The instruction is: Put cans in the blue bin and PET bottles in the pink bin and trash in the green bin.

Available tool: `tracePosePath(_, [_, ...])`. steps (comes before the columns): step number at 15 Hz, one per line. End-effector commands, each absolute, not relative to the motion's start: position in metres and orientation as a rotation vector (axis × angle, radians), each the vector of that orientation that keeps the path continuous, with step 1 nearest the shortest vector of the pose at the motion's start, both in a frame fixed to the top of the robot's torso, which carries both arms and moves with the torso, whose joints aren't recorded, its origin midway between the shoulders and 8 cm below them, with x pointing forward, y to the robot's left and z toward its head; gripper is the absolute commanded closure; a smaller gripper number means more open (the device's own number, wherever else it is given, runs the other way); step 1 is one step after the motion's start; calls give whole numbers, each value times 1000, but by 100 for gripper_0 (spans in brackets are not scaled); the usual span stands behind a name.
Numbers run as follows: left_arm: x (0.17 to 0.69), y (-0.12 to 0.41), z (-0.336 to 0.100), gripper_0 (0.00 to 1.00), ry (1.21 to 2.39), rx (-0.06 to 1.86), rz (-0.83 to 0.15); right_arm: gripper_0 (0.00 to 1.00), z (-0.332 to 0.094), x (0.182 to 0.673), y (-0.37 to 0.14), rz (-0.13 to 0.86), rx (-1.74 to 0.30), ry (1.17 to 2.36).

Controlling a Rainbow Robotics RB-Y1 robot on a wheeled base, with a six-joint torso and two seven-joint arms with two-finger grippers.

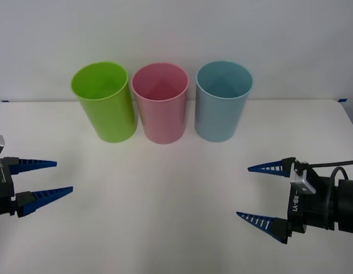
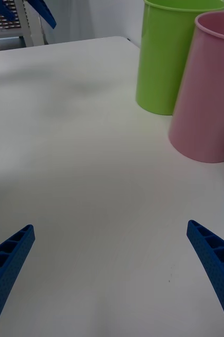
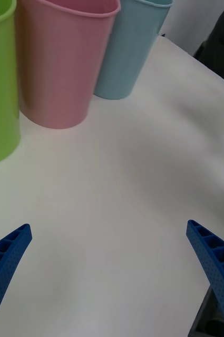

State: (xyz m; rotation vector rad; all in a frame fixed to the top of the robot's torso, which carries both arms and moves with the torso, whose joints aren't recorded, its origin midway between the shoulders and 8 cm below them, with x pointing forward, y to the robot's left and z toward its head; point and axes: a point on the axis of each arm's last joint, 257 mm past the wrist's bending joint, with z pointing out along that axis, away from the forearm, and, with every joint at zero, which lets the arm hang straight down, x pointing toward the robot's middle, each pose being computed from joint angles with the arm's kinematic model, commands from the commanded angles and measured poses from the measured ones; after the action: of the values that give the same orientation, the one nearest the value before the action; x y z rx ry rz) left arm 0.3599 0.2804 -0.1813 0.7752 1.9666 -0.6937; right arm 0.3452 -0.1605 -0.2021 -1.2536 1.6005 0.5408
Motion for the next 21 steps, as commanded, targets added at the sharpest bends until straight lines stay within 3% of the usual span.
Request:
tracePosePath(1, [347,276,-200,0,1993,738,-696,0,-202,345,-161,541,-1254,1600])
tracePosePath(14, [293,230,-245,0,2024,704,-698,0,-202,345,-161,541,-1254,1600])
tracePosePath(21, [284,235,-252,0,2032,707,-679,0,-202,345,-161,541,-1254,1600])
